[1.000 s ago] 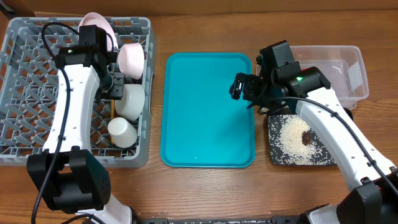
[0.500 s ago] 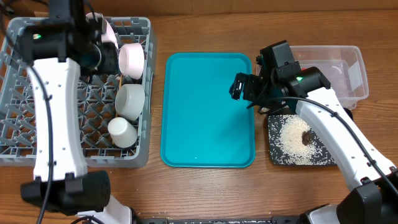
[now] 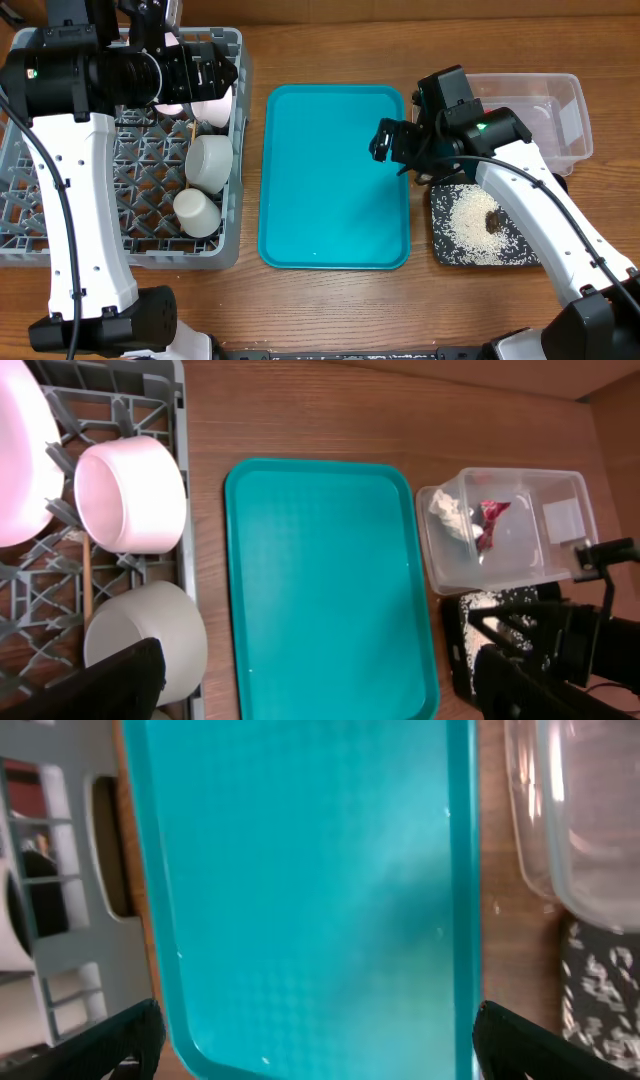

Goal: Sort waste into correct bins and load items into the dishwasher

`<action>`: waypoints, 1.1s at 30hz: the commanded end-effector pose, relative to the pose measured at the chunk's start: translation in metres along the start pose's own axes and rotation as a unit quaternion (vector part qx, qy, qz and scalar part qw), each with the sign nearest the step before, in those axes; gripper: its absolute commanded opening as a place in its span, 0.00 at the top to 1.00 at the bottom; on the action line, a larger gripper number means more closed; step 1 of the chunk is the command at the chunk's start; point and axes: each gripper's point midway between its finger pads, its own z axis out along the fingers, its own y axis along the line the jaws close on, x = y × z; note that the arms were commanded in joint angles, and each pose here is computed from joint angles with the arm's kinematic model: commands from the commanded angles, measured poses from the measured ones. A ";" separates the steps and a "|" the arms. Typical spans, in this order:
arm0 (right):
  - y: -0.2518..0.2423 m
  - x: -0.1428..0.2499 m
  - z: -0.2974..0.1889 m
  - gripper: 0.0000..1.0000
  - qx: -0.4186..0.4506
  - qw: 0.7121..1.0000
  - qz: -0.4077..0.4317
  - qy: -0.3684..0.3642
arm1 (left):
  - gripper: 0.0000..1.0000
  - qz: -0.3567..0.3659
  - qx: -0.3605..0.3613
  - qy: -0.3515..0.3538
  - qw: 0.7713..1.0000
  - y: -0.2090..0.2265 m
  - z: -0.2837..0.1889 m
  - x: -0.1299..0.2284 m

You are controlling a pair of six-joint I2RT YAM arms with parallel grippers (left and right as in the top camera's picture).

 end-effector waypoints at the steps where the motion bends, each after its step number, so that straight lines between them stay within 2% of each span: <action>1: -0.001 -0.003 -0.027 0.00 0.018 0.999 -0.032 -0.034 | 0.00 -0.002 0.017 -0.003 1.000 -0.009 -0.002 -0.001; 5: -0.009 -0.017 -0.075 0.00 0.048 0.987 -0.083 -0.129 | 0.00 -0.002 0.017 -0.003 1.000 -0.009 -0.002 -0.001; 9: -0.004 -0.028 -0.122 0.00 0.021 0.964 -0.136 -0.226 | 0.00 -0.002 0.017 -0.003 1.000 -0.009 -0.002 -0.001; 17: -0.036 -0.025 -0.194 0.00 -0.016 0.906 -0.109 -0.409 | 0.00 -0.002 0.017 -0.003 1.000 -0.009 -0.002 -0.001; 24: -0.078 0.013 -0.200 0.00 -0.037 0.852 -0.096 -0.514 | 0.00 -0.002 0.017 -0.003 1.000 -0.009 -0.002 -0.001; 33: -0.111 0.040 -0.176 0.00 -0.023 0.801 -0.114 -0.588 | 0.00 -0.002 0.018 -0.003 1.000 -0.009 -0.002 -0.001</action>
